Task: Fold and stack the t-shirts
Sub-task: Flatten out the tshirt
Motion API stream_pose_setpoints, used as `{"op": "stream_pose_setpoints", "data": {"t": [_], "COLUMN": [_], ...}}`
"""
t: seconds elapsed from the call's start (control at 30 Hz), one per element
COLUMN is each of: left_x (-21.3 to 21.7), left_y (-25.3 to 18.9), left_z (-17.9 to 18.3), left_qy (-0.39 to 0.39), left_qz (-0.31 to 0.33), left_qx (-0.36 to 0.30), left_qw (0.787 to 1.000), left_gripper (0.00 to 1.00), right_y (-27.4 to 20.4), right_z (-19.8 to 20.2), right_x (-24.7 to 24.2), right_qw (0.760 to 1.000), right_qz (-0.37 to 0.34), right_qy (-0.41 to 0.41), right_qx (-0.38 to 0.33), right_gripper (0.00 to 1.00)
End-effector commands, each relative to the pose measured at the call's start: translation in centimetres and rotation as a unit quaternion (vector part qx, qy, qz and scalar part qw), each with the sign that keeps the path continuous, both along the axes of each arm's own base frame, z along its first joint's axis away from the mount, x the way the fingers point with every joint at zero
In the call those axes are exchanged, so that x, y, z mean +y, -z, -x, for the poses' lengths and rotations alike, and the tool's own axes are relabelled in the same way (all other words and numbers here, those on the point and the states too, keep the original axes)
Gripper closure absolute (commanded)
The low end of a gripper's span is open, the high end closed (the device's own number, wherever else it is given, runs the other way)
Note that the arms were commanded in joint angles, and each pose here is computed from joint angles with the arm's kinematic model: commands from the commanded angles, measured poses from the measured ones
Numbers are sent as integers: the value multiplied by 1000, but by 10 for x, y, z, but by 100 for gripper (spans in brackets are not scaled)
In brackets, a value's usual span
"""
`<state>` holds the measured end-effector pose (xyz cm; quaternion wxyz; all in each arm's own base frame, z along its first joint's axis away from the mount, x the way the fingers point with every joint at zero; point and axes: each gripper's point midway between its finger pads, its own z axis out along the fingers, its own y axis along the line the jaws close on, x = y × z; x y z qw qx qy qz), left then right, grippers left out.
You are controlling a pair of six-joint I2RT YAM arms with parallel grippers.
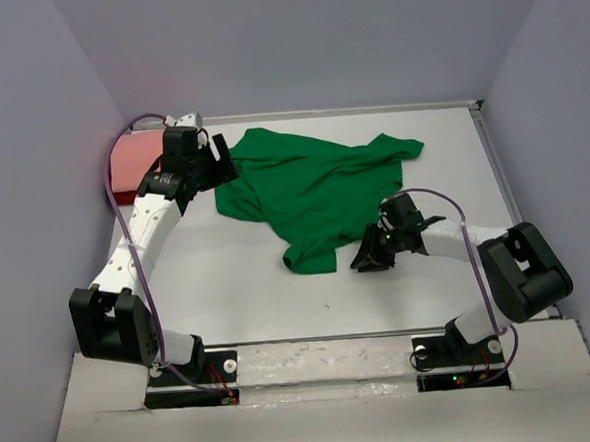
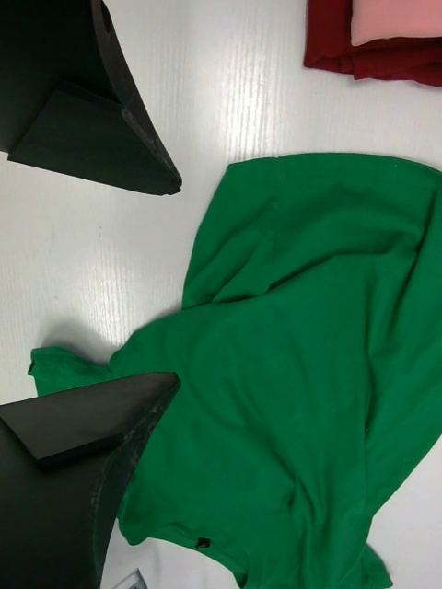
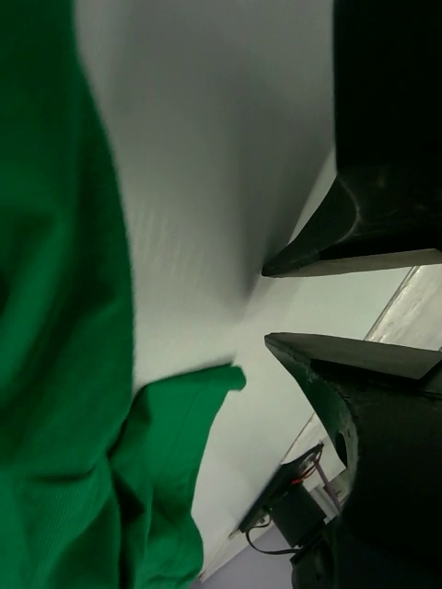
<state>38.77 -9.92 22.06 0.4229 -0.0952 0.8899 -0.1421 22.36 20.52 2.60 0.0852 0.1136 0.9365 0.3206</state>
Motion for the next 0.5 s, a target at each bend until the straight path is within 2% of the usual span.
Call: {"op": "stream_pose_setpoints", "data": {"t": [0.0, 0.27, 0.47], "left_x": [1, -1, 1], "left_y": [-30, -22, -24], "left_z": [-7, -6, -6], "left_qy": [-6, -4, -6], "left_qz": [1, 3, -2], "left_qx": [-36, -30, -32], "left_qw": [999, 1000, 999], "left_gripper": [13, 13, 12], "right_y": [-25, -23, -32], "right_z": [-30, -37, -23], "right_x": [35, 71, 84], "right_qw": [997, 995, 995], "right_qz": [-38, -26, -33], "right_qy": [-41, -72, -72], "right_qx": [-60, -61, -63], "right_gripper": [61, 57, 57]}}
